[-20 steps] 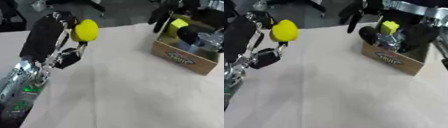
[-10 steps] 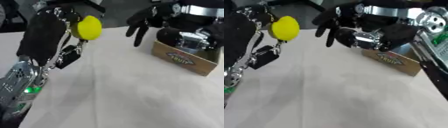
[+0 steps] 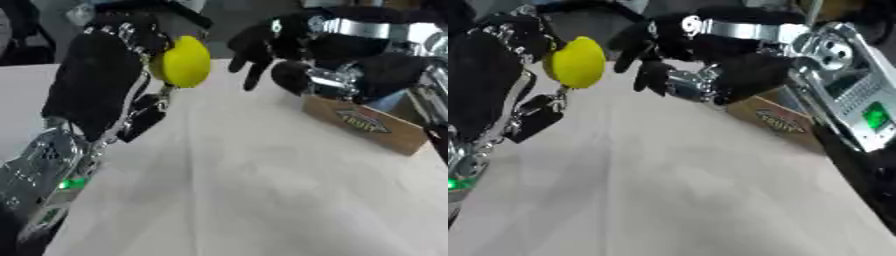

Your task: Pick up the objects with one hand, pass them to the other hand, and then place them into the box on the other side of the table.

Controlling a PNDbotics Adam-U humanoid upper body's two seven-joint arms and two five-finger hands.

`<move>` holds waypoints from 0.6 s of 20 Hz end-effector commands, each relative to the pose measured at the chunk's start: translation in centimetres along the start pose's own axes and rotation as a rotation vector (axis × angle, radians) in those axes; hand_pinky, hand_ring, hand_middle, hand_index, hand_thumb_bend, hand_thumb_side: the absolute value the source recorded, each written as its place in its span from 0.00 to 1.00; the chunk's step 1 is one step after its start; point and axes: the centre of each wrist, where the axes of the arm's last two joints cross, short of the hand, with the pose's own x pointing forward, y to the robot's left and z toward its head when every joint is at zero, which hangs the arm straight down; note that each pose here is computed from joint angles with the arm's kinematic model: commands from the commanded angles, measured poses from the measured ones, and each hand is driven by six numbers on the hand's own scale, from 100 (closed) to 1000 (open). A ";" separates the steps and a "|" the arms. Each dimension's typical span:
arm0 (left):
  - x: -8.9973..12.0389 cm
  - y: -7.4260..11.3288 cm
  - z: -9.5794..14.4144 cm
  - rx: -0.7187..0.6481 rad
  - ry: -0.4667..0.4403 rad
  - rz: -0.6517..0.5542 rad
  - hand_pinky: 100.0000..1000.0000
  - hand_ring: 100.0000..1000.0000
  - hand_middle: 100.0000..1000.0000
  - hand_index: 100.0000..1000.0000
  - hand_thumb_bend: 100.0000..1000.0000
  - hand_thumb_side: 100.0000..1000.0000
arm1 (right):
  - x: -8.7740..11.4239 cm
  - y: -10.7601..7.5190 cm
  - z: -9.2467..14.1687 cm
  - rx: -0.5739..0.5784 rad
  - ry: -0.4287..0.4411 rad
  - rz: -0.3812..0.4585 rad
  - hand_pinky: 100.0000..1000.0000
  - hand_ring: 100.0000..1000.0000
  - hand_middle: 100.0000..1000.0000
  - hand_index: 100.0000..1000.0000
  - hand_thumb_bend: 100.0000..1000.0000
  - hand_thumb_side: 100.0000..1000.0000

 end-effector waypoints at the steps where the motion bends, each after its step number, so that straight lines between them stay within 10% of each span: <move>1: -0.3 0.3 -0.1 0.053 -0.003 -0.019 0.62 0.53 0.44 0.48 0.00 0.00 | -0.9 -0.6 -0.5 0.003 0.032 0.019 1.00 0.71 0.77 0.91 0.00 0.57; 12: -0.3 1.0 0.1 0.185 -0.065 -0.028 0.64 0.54 0.45 0.49 0.00 0.00 | -3.1 -0.9 -2.1 0.006 0.089 0.016 1.00 0.73 0.79 0.93 0.00 0.55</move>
